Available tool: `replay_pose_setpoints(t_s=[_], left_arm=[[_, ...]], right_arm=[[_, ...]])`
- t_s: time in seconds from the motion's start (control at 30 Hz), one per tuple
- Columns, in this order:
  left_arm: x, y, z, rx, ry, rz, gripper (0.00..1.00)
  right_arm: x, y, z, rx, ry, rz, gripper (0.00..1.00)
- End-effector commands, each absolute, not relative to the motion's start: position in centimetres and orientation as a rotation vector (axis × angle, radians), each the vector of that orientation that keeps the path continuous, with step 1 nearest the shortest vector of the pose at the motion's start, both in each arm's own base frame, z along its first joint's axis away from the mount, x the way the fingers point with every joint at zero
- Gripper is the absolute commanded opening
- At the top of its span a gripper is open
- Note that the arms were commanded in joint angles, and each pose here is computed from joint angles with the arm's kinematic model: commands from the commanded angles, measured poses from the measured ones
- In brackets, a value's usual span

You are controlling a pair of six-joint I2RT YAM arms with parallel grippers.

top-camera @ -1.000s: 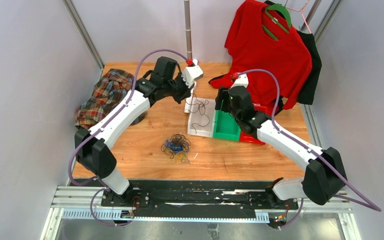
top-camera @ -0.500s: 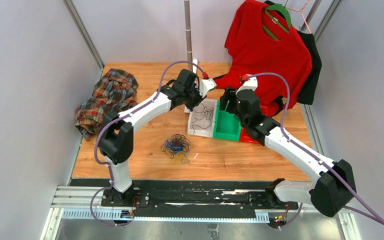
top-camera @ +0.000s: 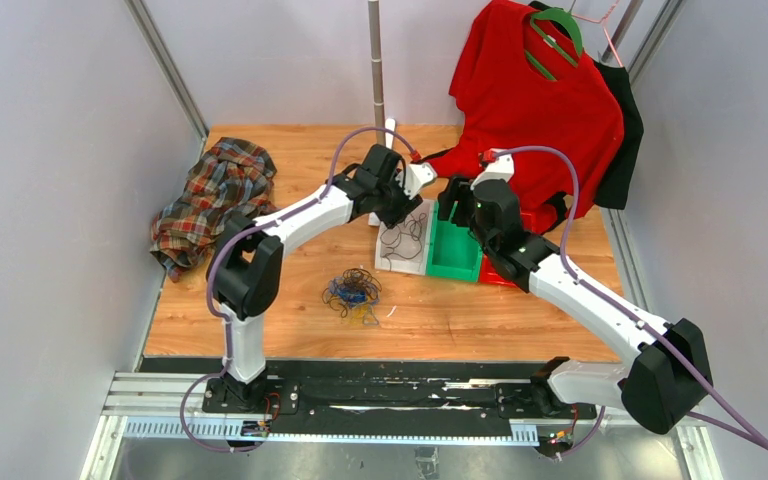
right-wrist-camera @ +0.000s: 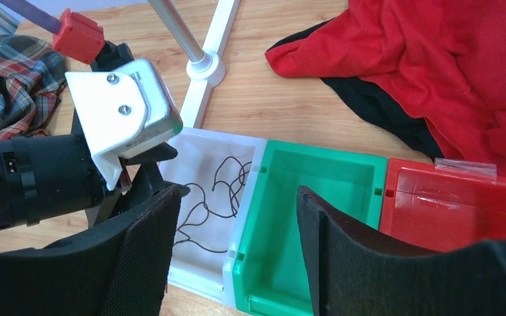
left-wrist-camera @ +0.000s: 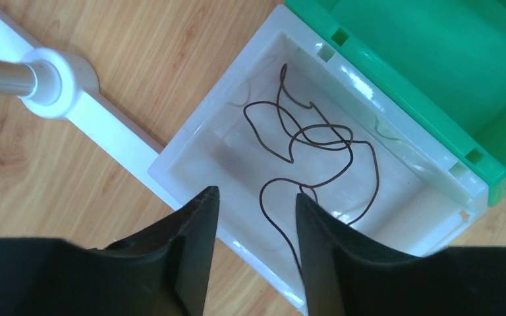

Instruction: Untangle the cables

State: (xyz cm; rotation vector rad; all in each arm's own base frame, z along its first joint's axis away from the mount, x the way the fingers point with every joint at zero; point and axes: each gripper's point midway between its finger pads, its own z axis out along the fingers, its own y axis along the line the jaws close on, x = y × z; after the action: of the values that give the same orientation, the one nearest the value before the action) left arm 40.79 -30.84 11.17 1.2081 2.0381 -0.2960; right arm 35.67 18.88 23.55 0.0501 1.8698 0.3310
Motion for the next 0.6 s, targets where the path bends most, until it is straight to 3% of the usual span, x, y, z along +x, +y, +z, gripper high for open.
replay_pose_setpoints(t_s=[0.0, 0.13, 0.2, 0.23, 0.4, 0.57], left_arm=[[40.7, -31.5, 17.0, 1.167, 1.929, -0.313, 0.61], [39.8, -30.4, 21.4, 1.134, 1.903, -0.321, 0.82], [39.4, -28.9, 23.7, 1.080, 1.906, -0.338, 0.96], [39.3, -28.0, 24.7, 1.050, 1.911, -0.356, 0.99], [36.9, -20.7, 27.2, 0.954, 1.985, -0.407, 0.98], [31.8, -15.7, 22.5, 0.997, 2.054, -0.398, 0.98]], right_arm=[[36.3, 18.8, 25.5, 0.033, 1.810, 0.339, 0.65], [36.3, 18.9, 26.5, 0.002, 1.788, 0.340, 0.65], [36.2, 19.2, 26.9, -0.013, 1.780, 0.355, 0.66], [36.2, 19.4, 27.0, -0.023, 1.778, 0.365, 0.67], [35.9, 21.4, 26.4, -0.097, 1.800, 0.390, 0.68], [35.3, 24.2, 25.2, -0.179, 1.827, 0.402, 0.68]])
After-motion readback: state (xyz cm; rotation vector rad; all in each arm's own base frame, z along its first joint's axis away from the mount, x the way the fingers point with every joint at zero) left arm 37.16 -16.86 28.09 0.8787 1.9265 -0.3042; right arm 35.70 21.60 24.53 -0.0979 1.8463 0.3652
